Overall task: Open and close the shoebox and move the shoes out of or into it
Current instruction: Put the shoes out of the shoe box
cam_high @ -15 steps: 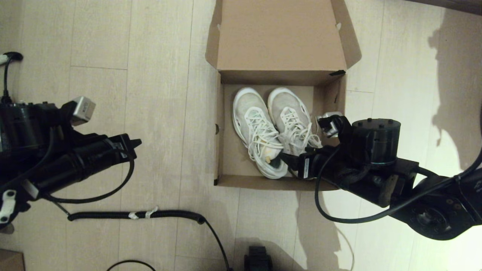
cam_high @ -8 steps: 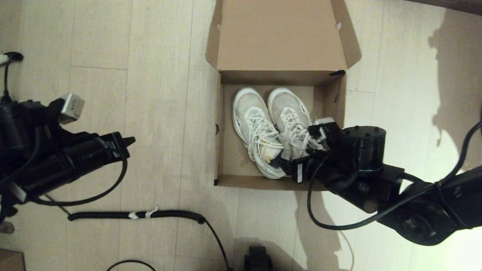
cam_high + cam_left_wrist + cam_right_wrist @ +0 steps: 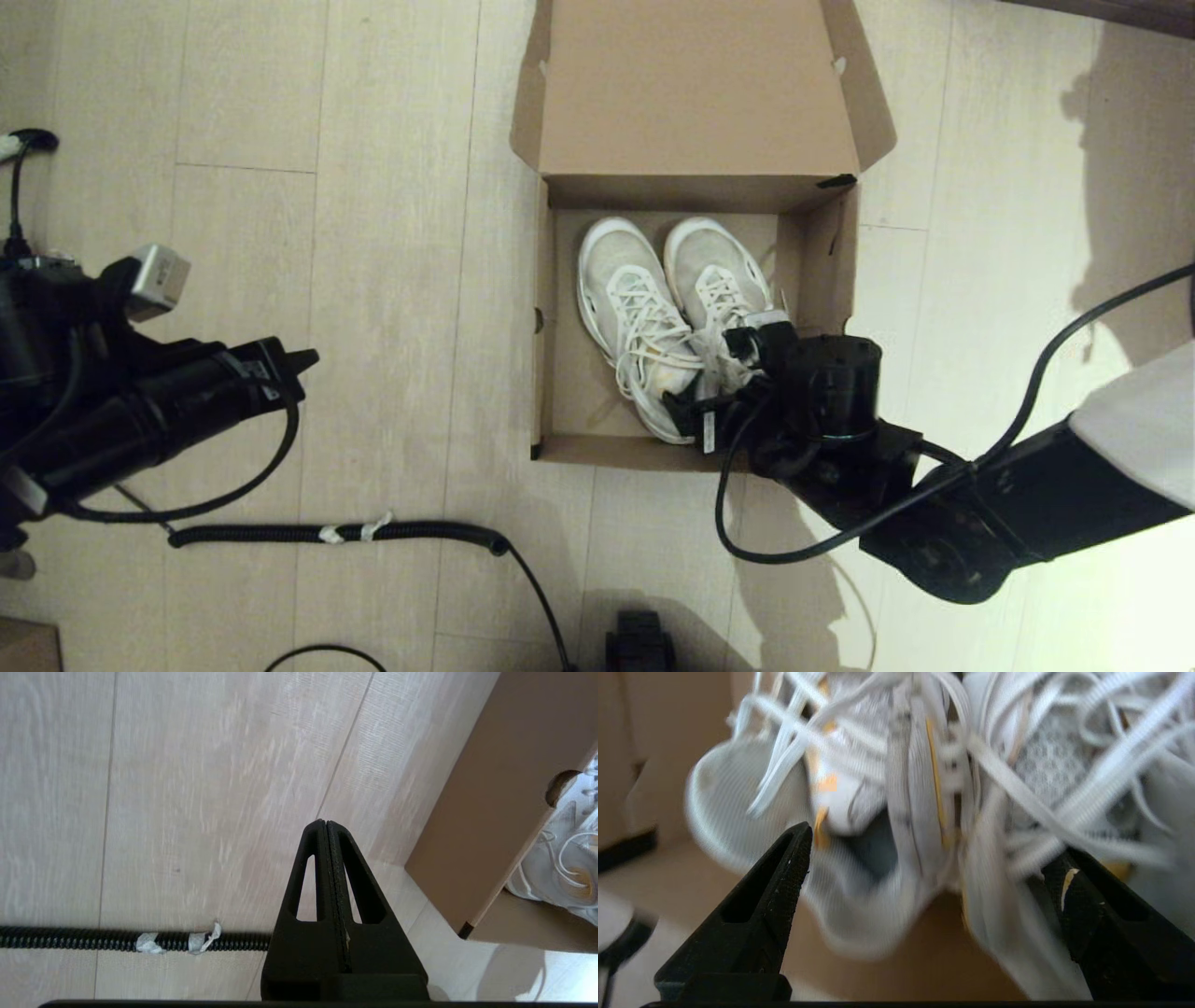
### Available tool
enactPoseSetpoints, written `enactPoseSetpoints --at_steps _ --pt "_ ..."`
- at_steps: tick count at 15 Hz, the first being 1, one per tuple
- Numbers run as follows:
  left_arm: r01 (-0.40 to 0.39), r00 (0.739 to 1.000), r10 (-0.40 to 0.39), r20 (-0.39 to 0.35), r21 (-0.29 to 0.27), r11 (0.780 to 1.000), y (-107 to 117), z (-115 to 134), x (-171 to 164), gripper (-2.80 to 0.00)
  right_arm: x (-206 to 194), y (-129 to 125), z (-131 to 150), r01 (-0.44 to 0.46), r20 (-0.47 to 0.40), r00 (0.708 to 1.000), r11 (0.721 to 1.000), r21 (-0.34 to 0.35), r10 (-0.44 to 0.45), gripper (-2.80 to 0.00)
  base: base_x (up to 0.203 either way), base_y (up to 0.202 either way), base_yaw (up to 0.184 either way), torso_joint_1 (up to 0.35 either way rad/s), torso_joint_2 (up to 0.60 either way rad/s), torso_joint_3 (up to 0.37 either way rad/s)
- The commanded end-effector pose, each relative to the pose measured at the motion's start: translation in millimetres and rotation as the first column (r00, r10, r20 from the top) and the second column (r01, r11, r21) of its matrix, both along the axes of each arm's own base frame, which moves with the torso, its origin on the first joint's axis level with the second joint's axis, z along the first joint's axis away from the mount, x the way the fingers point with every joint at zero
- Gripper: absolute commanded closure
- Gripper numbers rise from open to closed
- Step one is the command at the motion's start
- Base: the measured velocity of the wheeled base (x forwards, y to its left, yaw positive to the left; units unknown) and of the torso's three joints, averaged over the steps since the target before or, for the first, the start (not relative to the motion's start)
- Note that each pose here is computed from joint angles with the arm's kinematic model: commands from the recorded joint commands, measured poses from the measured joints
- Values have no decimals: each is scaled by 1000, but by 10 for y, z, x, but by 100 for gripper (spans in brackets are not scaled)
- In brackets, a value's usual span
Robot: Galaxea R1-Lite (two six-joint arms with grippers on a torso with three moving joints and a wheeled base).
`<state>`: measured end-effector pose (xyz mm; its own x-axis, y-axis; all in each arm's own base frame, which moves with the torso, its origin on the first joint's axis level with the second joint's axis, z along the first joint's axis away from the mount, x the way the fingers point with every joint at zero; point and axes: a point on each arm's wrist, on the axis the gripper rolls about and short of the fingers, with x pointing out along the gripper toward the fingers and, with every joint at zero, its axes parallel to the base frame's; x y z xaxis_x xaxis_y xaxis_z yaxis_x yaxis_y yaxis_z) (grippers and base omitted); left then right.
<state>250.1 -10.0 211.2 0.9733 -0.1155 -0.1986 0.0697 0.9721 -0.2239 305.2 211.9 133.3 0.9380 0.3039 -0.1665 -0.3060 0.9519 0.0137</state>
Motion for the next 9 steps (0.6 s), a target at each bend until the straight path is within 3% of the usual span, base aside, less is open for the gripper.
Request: enactPoseSetpoints --at_steps 1,9 --pt "1 1000 -1 1 -2 1000 1 -7 -15 0 113 78 -220 11 -9 1000 1000 -15 -12 0 0 0 0 0 0 0" --pt "1 1000 -1 -13 -3 1000 6 -55 -65 0 165 108 -67 30 56 998 1000 3 -30 0 0 0 0 0 0 0"
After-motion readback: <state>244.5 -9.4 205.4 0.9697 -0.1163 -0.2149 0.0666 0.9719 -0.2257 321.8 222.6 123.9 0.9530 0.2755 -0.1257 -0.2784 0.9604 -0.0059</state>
